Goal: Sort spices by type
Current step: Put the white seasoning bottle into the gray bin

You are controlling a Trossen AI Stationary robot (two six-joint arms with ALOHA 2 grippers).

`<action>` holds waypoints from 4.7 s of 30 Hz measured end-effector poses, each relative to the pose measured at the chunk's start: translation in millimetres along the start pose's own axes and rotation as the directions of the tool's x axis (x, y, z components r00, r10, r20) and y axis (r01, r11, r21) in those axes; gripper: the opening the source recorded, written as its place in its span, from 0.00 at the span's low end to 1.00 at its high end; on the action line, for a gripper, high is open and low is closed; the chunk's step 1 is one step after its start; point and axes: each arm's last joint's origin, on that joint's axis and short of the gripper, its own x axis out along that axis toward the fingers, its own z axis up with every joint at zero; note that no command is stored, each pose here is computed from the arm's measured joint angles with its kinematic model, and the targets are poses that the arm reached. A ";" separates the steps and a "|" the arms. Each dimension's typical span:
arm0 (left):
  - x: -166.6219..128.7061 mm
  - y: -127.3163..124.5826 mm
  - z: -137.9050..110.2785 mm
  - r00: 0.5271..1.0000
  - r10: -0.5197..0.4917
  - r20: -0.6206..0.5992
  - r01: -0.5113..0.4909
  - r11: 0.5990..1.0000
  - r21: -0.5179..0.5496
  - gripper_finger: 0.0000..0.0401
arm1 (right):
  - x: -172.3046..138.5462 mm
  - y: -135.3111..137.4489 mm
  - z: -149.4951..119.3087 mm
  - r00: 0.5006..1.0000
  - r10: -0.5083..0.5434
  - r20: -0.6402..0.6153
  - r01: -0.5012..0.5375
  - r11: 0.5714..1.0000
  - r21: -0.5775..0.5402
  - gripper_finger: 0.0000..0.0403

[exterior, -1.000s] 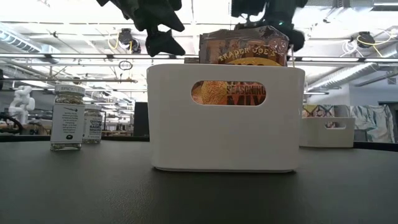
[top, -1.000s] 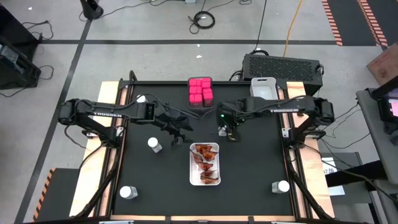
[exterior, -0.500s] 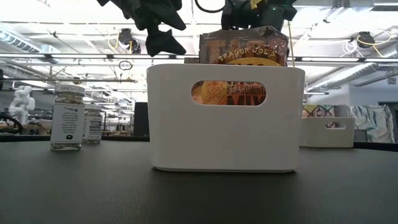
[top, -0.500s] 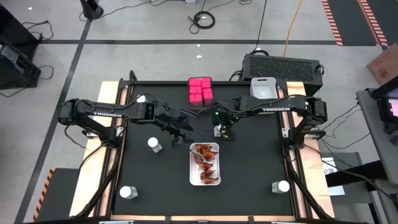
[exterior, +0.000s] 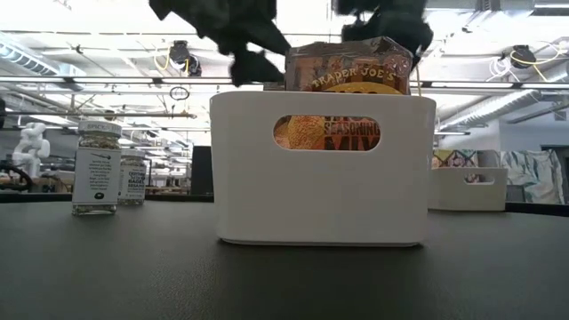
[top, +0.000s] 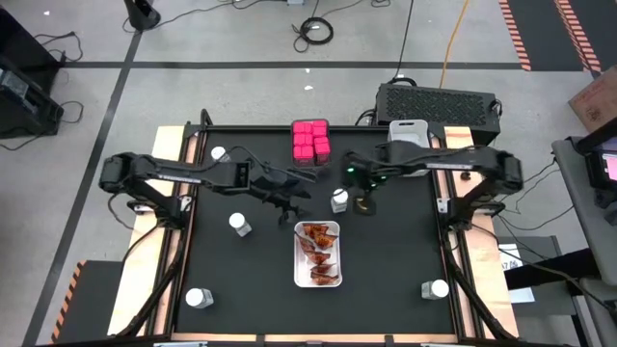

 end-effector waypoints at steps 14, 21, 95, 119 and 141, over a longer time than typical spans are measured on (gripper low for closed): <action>90.6 48.9 -6.7 0.989 0.070 0.127 -0.087 0.987 0.137 0.74 | -26.8 9.5 -107.9 0.931 -0.002 0.365 -0.132 0.930 0.342 0.81; 114.7 57.4 -10.3 0.979 0.145 0.144 -0.170 0.970 0.176 0.74 | -12.4 16.6 -134.4 0.928 0.024 0.372 -0.181 0.901 0.394 0.81; 176.6 149.8 158.2 0.839 0.118 0.531 -0.174 0.983 0.056 0.51 | -2.8 18.8 -132.5 0.940 0.029 0.339 -0.143 0.938 0.316 0.81; 188.9 163.7 148.8 0.823 0.065 0.565 -0.169 0.976 0.135 0.51 | -47.6 19.4 -143.0 0.884 0.137 0.448 -0.312 0.885 0.345 0.81; 231.0 194.9 109.5 0.766 0.102 0.635 -0.248 0.958 0.145 0.51 | -113.3 9.6 -177.5 0.688 -0.038 0.725 -0.352 0.856 0.378 0.81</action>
